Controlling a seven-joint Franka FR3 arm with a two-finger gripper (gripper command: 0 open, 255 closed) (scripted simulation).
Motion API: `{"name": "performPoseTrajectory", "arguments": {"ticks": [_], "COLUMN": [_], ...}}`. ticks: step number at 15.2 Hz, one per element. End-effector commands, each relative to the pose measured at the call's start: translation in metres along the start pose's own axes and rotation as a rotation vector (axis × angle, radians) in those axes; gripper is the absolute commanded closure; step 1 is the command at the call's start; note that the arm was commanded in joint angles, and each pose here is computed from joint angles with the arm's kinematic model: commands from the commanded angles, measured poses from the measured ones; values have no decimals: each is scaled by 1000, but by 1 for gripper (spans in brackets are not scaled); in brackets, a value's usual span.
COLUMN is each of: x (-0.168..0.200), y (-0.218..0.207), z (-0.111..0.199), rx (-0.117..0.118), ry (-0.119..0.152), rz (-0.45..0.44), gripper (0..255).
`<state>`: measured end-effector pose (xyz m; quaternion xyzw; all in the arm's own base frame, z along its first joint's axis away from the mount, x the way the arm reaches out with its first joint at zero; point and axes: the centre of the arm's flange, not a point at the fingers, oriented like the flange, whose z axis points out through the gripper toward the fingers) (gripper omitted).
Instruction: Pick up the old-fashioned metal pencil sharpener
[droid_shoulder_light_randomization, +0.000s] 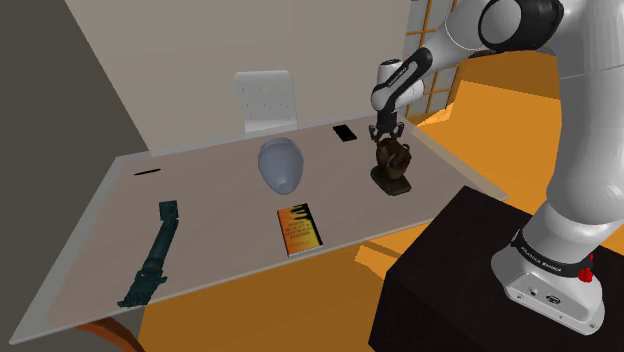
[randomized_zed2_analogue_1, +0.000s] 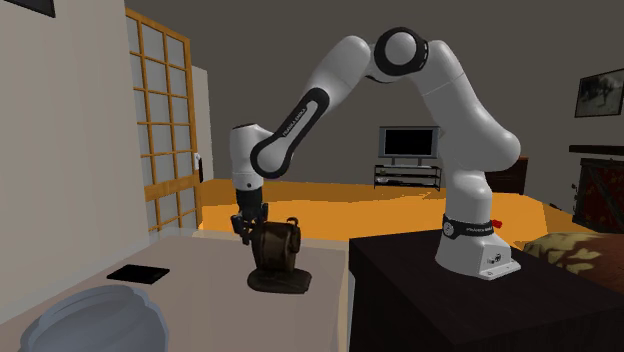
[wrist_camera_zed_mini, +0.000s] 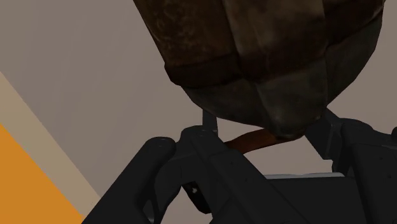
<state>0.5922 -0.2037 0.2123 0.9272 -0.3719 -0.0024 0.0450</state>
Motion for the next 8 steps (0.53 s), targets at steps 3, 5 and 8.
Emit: {"name": "performPoseTrajectory", "arguments": {"ticks": [3, 5, 8], "x": [2, 2, 2], "y": [1, 2, 2], "z": [-22, -33, -39], "rx": [1, 1, 1], "ry": [2, 2, 2], "rz": [0, 0, 0], "gripper": [255, 255, 255]}}
